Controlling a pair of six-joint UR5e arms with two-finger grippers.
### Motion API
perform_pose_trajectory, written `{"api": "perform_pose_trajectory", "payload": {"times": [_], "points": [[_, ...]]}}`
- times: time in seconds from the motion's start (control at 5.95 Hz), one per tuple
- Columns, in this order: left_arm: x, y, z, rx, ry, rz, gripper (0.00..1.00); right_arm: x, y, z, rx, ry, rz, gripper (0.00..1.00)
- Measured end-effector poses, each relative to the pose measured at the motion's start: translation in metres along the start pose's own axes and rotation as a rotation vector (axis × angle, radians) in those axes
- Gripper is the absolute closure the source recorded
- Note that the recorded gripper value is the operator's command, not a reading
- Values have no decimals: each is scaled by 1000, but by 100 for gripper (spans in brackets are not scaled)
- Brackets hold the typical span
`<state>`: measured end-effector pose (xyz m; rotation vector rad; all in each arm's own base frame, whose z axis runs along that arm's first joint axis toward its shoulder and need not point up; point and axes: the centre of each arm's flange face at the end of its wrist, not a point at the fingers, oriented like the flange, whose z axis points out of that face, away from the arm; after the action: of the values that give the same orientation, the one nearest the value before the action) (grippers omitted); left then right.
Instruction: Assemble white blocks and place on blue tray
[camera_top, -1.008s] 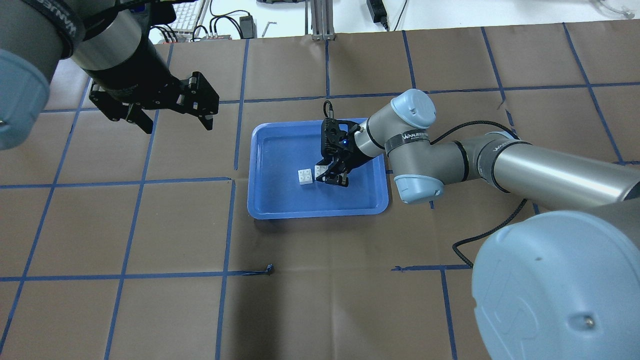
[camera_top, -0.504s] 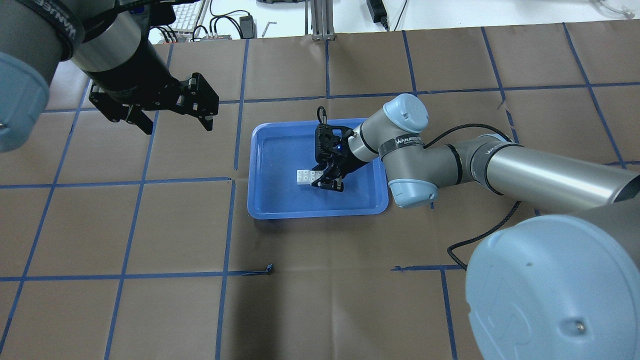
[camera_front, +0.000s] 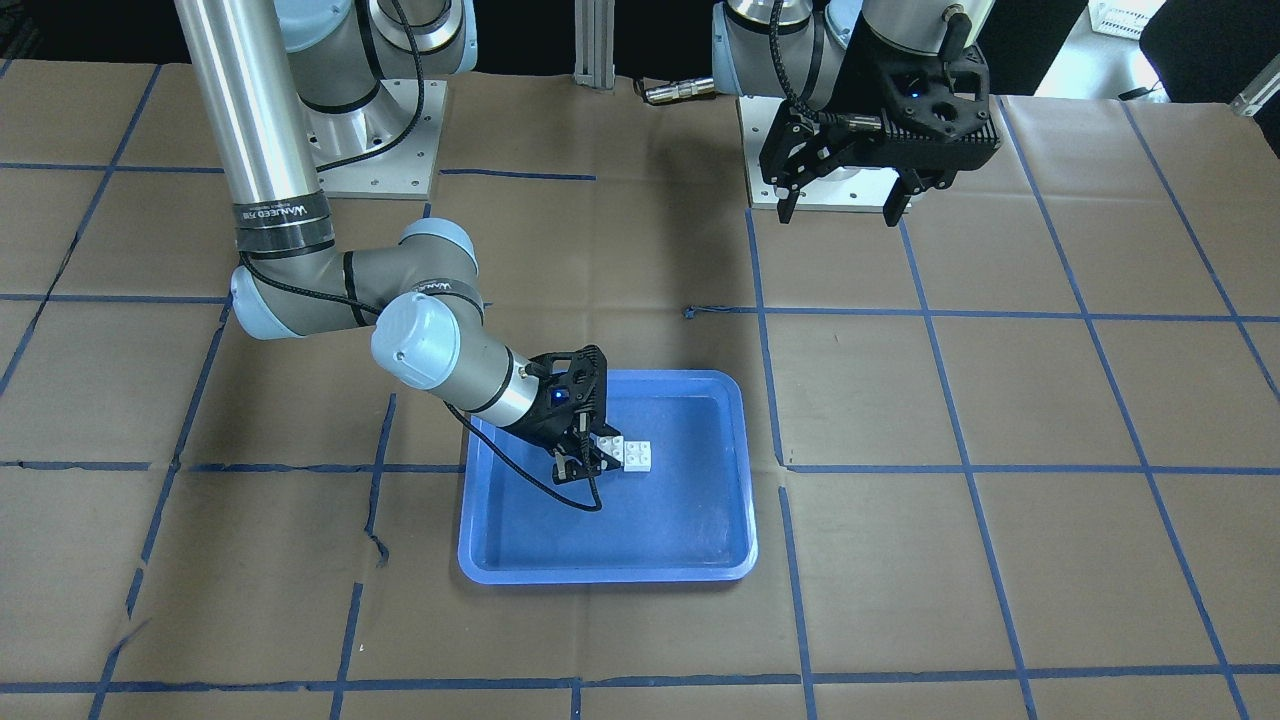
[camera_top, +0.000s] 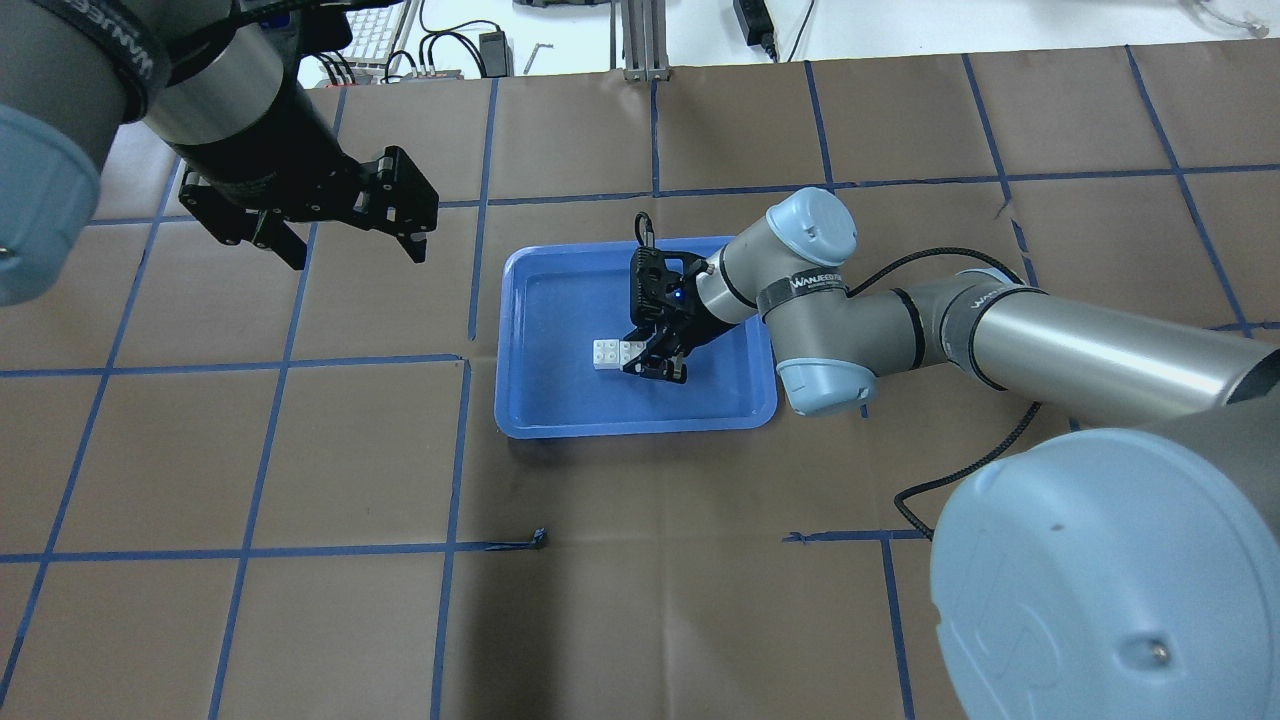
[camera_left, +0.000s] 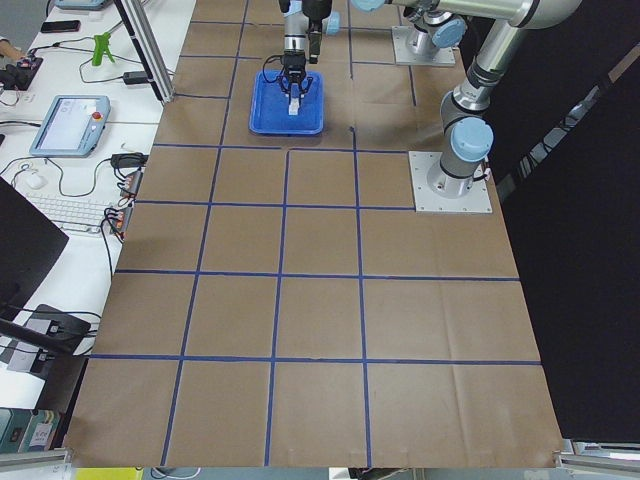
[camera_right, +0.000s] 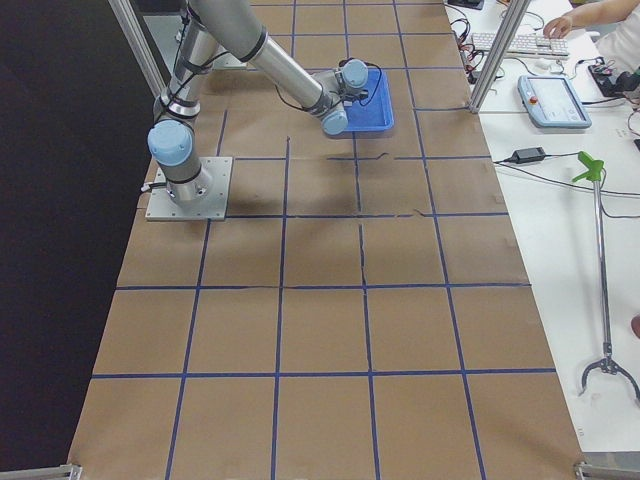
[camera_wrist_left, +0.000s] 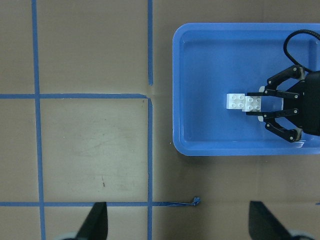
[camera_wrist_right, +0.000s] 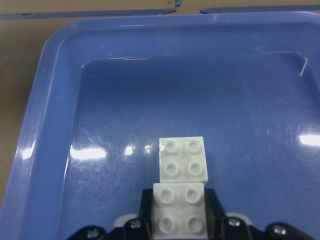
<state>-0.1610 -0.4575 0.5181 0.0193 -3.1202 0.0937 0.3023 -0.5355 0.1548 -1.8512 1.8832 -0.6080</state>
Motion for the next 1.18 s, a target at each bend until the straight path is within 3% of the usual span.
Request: {"api": "perform_pose_trajectory", "payload": {"times": [1.18], "points": [[0,0,0,-1,-3,0,1,2,-1,-2,5,20,25,76]]}}
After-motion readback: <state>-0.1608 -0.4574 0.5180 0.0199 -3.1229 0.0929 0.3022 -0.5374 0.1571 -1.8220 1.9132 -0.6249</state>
